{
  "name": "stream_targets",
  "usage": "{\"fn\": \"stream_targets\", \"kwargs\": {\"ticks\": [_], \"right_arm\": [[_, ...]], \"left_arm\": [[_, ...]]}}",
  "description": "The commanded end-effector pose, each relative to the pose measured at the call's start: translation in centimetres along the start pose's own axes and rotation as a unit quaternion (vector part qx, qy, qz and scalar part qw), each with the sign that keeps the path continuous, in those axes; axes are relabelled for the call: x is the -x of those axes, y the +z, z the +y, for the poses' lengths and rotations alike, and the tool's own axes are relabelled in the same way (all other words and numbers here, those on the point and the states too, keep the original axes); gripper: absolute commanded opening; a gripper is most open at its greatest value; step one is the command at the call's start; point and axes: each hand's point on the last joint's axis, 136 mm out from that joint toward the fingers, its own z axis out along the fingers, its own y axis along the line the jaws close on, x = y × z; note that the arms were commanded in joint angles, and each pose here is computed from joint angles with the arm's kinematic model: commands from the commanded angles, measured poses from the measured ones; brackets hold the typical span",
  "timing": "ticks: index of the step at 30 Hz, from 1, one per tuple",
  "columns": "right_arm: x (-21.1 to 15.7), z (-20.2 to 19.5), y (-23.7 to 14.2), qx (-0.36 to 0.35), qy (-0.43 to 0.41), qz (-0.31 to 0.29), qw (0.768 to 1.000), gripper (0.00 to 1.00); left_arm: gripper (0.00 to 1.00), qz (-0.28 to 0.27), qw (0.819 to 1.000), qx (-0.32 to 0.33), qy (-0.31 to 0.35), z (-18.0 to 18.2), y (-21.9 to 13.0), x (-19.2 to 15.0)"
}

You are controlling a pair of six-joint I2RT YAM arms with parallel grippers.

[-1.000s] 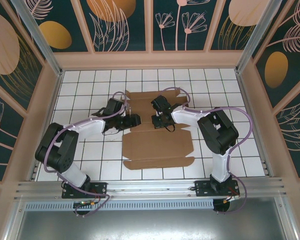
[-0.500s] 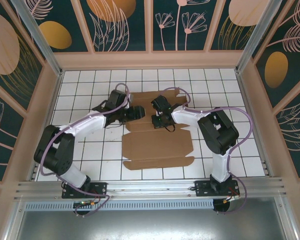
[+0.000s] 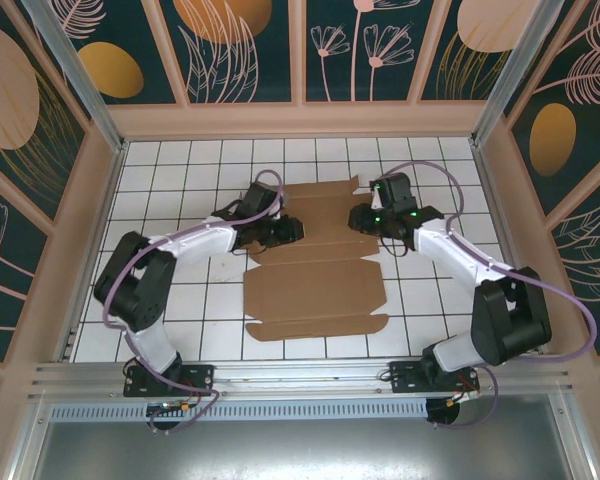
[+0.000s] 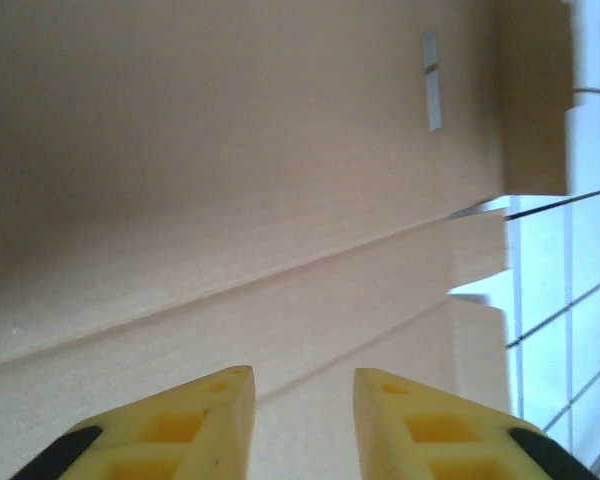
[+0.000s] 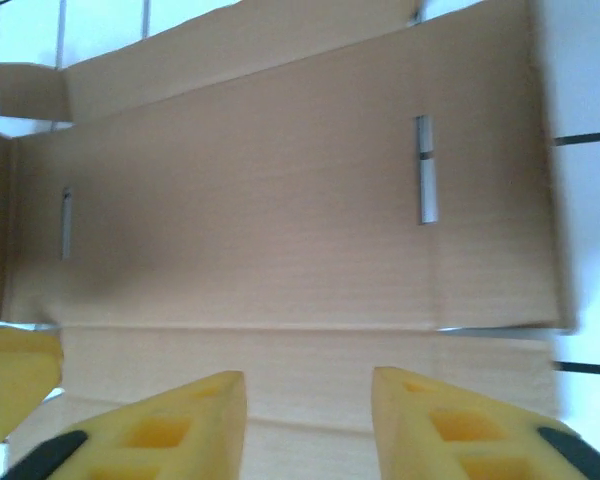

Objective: Fold the paper box

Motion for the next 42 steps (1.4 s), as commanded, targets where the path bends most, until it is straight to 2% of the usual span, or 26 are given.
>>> {"fn": "stream_targets", "kwargs": {"ticks": [1,4,6,9,10,23,31,36,42], "right_arm": [[-2.6,-3.4,-0.1,-0.054,0.005,0.029,0.998,0.53],[-3.0,-4.5,0.0,-0.056,0.027,0.027,0.998,0.69],[-3.5,-5.1,0.5,-0.059,0.033,0.033,0.997,0.75],[-3.9,-5.9,1.5,-0.064,0.037,0.039,0.997,0.94],[-4.0,-6.2,1.8,-0.066,0.038,0.043,0.996,0.94],[-5.1,-6.7,6.8,-0.023,0.056,0.085,0.995,0.95],[-4.6,-3.4,5.4,0.051,0.053,0.081,0.994,0.88],[-4.2,-1.8,4.8,0.062,0.038,0.078,0.994,0.84],[-5.7,-0.5,5.8,0.049,0.01,0.098,0.994,0.82]], "left_arm": [[0.24,-0.004,1.0,0.007,-0.009,0.7,1.2,-0.4],[0.21,0.008,0.999,0.028,-0.018,2.5,2.4,-1.5],[0.19,0.016,0.998,0.05,-0.025,4.1,3.1,-2.2],[0.17,0.024,0.997,0.067,-0.031,5.5,4.0,-2.9],[0.16,0.025,0.997,0.071,-0.033,5.8,4.1,-3.1],[0.15,0.04,0.994,0.09,-0.036,7.5,5.0,-3.9],[0.15,0.04,0.995,0.086,-0.039,7.5,5.1,-3.8],[0.16,0.04,0.995,0.087,-0.041,7.5,5.0,-3.7],[0.16,0.04,0.995,0.086,-0.041,7.5,5.0,-3.7]]}}
